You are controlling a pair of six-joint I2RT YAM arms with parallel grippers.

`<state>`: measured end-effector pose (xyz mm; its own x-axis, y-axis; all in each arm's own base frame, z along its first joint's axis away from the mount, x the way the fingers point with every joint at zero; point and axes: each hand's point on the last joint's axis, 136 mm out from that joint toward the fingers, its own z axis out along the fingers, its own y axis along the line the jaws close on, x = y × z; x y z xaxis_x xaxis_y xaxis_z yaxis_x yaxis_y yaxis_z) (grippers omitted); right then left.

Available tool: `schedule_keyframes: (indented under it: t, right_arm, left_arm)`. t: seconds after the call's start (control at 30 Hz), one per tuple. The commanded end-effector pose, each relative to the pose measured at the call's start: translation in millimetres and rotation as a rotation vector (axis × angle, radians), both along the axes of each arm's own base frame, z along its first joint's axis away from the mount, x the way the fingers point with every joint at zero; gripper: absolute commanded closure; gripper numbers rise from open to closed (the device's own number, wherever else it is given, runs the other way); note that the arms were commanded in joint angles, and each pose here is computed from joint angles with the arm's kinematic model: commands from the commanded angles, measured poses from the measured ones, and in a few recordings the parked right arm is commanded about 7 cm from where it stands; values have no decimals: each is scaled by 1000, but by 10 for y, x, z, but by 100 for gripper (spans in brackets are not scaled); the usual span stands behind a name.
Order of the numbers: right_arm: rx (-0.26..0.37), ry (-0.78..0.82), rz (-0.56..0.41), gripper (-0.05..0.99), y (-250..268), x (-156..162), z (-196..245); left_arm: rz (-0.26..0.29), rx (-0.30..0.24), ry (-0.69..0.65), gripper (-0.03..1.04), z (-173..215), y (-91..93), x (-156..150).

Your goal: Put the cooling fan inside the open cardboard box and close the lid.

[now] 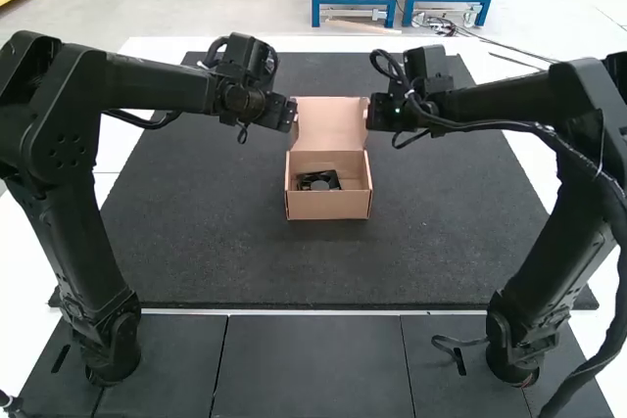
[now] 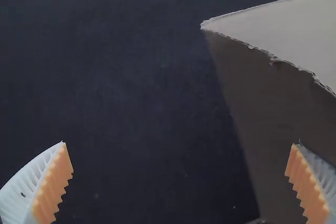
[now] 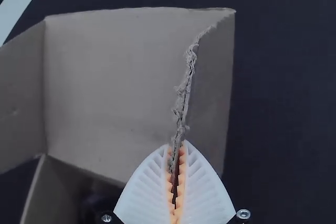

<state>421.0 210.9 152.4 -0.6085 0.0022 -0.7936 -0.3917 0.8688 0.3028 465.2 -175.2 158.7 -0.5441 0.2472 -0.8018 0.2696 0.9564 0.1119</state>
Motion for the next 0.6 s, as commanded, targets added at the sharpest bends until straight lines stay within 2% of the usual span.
schedule_keyframes:
  t: [0.0, 0.57]
  right_arm:
    - [4, 39, 35, 95, 72, -175, -110]
    - [30, 30, 23, 95, -29, -422, -105]
  left_arm:
    - [2, -35, -38, 5, 214, 10, -59]
    - [-2, -37, -39, 5, 243, 95, -288]
